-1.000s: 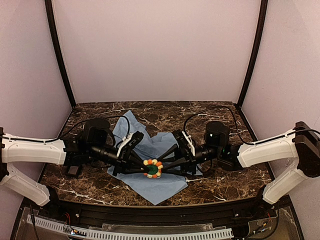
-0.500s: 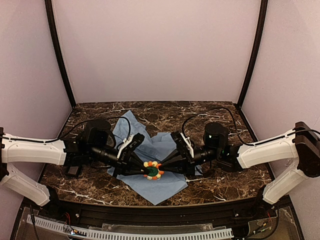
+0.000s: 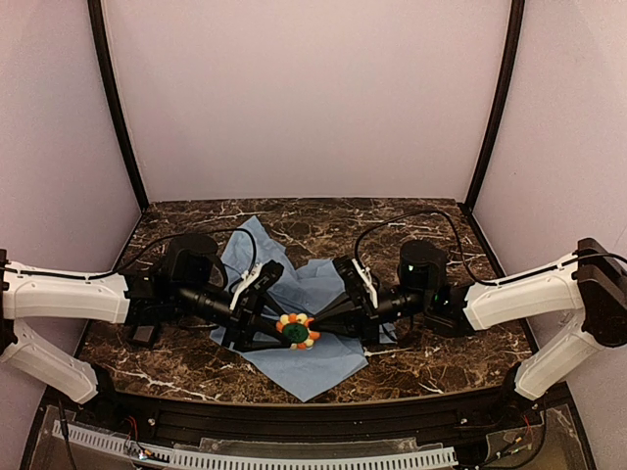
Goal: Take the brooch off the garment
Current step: Pass from the left arm to the right, then pass from the right arm to the left
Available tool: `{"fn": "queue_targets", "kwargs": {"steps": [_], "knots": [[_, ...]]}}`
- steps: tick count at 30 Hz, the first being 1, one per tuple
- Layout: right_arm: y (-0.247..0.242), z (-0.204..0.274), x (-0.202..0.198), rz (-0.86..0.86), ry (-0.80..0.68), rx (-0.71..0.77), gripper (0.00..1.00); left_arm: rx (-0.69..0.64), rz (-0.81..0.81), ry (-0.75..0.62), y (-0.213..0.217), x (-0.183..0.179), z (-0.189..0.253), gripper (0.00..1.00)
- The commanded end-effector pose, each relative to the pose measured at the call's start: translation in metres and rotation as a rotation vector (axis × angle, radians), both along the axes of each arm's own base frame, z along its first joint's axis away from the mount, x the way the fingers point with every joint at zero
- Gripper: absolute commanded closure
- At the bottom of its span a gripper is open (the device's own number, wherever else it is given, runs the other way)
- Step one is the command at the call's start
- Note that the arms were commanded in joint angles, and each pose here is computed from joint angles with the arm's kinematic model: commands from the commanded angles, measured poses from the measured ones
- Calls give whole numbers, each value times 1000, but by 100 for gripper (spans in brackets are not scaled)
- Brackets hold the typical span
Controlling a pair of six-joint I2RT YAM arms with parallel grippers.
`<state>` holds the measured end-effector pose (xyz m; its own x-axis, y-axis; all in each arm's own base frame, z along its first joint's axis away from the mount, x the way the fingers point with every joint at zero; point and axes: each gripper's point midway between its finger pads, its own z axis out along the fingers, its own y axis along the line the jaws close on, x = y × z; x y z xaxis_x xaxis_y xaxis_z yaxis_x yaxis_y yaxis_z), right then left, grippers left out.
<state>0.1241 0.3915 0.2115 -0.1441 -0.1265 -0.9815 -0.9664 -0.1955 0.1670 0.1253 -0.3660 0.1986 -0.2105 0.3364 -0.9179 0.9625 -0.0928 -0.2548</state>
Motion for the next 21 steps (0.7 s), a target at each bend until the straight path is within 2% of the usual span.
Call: {"fn": "queue_targets", "kwargs": {"steps": [1,6,8,14,21], "knots": [[9,6,5,-16,0,7,100,-23,8,-33,-2,2,13,46],[12,3,7,-14,13,-2,100,-23,43,-49,-2,8,13,44],[12,3,7,-15,14,-3,100,-20,57,-57,-1,10,13,47],[13,1,7,-14,19,-11,100,-12,99,-78,1,17,13,68],[12,1,7,-20,20,-12,100,-6,107,-79,1,18,12,77]]}}
